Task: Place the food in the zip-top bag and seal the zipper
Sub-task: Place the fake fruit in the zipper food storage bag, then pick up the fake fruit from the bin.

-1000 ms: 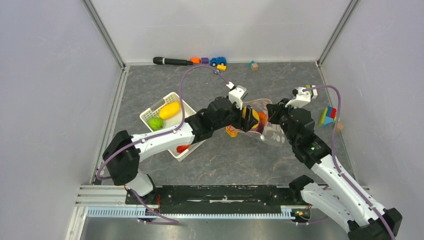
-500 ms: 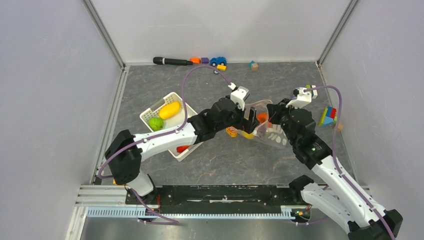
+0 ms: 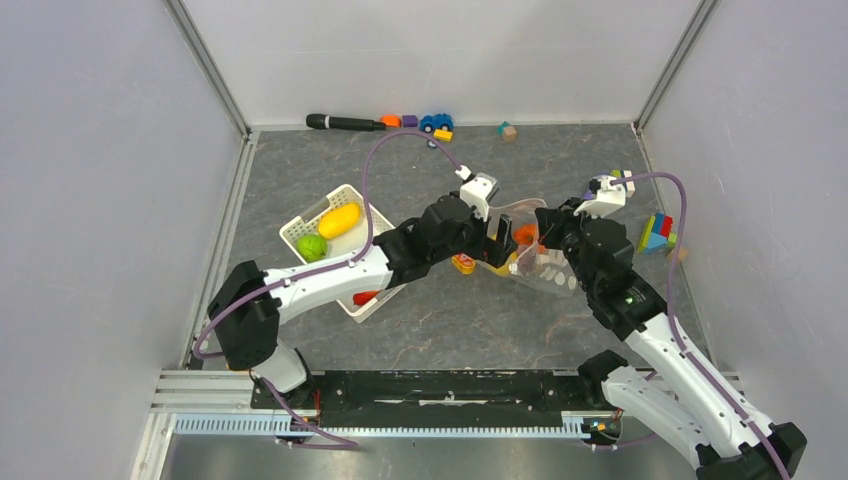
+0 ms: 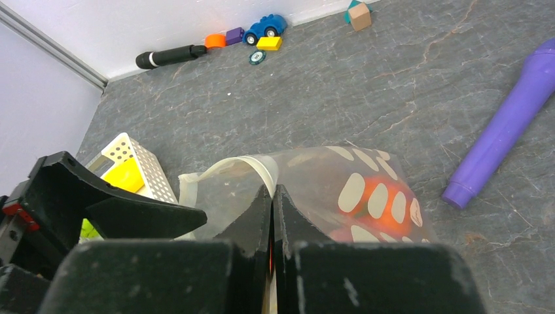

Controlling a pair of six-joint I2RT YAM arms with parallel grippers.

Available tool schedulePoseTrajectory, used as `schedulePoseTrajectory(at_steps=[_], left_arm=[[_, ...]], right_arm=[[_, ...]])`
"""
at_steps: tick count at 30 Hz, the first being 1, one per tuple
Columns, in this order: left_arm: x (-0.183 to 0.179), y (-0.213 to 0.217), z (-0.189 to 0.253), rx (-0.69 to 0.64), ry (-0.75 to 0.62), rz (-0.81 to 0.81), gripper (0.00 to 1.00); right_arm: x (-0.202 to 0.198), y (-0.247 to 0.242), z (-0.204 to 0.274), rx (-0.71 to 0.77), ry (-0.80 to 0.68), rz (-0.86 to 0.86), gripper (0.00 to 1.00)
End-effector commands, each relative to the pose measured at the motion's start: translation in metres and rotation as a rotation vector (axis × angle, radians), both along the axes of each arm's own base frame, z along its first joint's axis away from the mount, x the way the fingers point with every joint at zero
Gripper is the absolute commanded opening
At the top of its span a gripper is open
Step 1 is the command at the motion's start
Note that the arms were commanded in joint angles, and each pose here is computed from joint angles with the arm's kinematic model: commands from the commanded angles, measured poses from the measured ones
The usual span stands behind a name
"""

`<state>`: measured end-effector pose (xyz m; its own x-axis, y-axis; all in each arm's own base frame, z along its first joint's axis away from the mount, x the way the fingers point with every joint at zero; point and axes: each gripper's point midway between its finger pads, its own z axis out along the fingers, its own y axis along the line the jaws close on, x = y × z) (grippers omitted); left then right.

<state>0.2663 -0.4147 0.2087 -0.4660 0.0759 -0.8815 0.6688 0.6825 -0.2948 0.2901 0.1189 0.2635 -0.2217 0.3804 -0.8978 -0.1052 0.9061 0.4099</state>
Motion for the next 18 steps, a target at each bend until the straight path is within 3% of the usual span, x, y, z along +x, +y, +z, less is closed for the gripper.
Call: schedulePoseTrajectory(at_steps=[1, 7, 13, 18], left_arm=[[-0.008, 0.004, 0.044, -0.071, -0.075, -0.034, 1.00], [-0.013, 0.028, 0.058, -0.084, -0.109, 0.009, 1.00], [0.009, 0.096, 0.057, -0.026, -0.135, 0.336, 1.00], [0.019, 0.179, 0.052, -0.005, -0.112, 0.696, 1.00]], right_arm=[[0.004, 0.000, 0.011, 0.026, -0.037, -0.016, 0.00], [0.006, 0.003, 0.007, 0.022, -0.022, -0.004, 0.00], [0.006, 0.005, 0.006, 0.021, -0.018, 0.003, 0.00], [0.005, 0.004, 0.008, 0.029, -0.025, 0.002, 0.00]])
